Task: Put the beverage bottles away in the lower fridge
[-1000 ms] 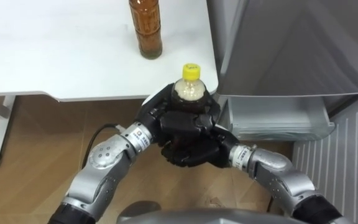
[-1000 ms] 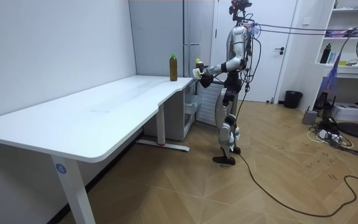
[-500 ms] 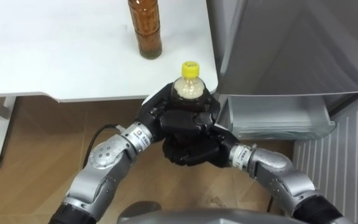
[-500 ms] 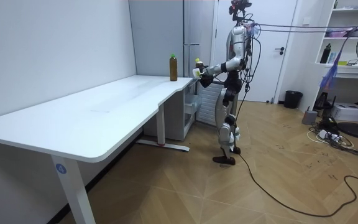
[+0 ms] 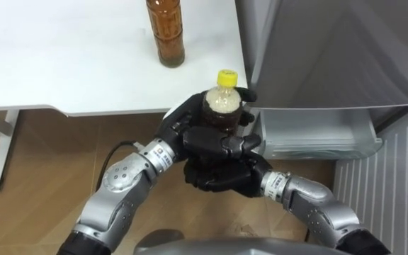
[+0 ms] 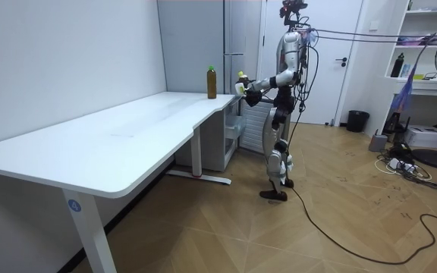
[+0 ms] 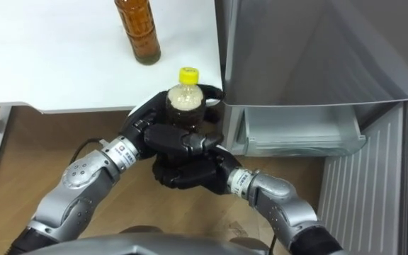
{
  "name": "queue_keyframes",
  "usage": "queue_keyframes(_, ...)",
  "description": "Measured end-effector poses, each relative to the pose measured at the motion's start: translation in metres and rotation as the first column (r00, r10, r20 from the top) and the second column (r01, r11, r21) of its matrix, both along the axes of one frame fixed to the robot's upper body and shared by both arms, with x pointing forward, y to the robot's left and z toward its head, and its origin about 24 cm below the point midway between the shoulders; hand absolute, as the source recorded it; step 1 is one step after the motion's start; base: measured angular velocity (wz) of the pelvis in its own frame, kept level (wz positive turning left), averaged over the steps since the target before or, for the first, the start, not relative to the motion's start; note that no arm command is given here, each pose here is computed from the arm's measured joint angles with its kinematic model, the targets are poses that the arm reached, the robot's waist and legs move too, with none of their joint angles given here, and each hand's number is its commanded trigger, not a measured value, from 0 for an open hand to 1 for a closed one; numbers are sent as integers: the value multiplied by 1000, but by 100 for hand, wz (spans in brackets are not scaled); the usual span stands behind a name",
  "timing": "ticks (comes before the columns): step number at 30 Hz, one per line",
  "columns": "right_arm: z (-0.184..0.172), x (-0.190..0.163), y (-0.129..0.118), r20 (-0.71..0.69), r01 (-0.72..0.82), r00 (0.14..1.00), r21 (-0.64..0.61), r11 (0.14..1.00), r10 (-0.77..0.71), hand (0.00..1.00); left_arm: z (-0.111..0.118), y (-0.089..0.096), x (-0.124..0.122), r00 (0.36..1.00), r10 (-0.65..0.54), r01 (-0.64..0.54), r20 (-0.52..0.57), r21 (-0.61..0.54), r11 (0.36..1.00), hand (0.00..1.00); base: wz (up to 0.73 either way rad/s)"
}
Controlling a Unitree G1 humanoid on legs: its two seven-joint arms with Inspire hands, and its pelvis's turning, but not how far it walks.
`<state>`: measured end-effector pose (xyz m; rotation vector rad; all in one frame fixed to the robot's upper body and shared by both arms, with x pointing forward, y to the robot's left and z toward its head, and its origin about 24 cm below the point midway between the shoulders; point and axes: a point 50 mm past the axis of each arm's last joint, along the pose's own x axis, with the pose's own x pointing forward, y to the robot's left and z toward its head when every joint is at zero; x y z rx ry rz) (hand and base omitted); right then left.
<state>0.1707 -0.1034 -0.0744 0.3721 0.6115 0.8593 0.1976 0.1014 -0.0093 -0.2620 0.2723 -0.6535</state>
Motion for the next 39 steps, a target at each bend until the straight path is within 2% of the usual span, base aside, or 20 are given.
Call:
queue_keyframes(25,2,2,-1,-5,15,1000,32,999,-15,100,7,-1,6,1000,15,-15,27,-2,1000,0,0)
queue_keyframes(28,3,3,-2,-1,13,1000,50,999,-13,100,15,-2,8,998,22,-21,63,-14,1000,0,0)
queue_keyframes(33,1,0,-4,-13,12,1000,54,998,-12,100,46,1,14,981,57,-45,187,-68,997,0,-2)
queue_keyframes(39,-1,-3,-6,-41,8,999,43,999,-7,100,69,4,17,962,90,-53,258,-149,987,0,0)
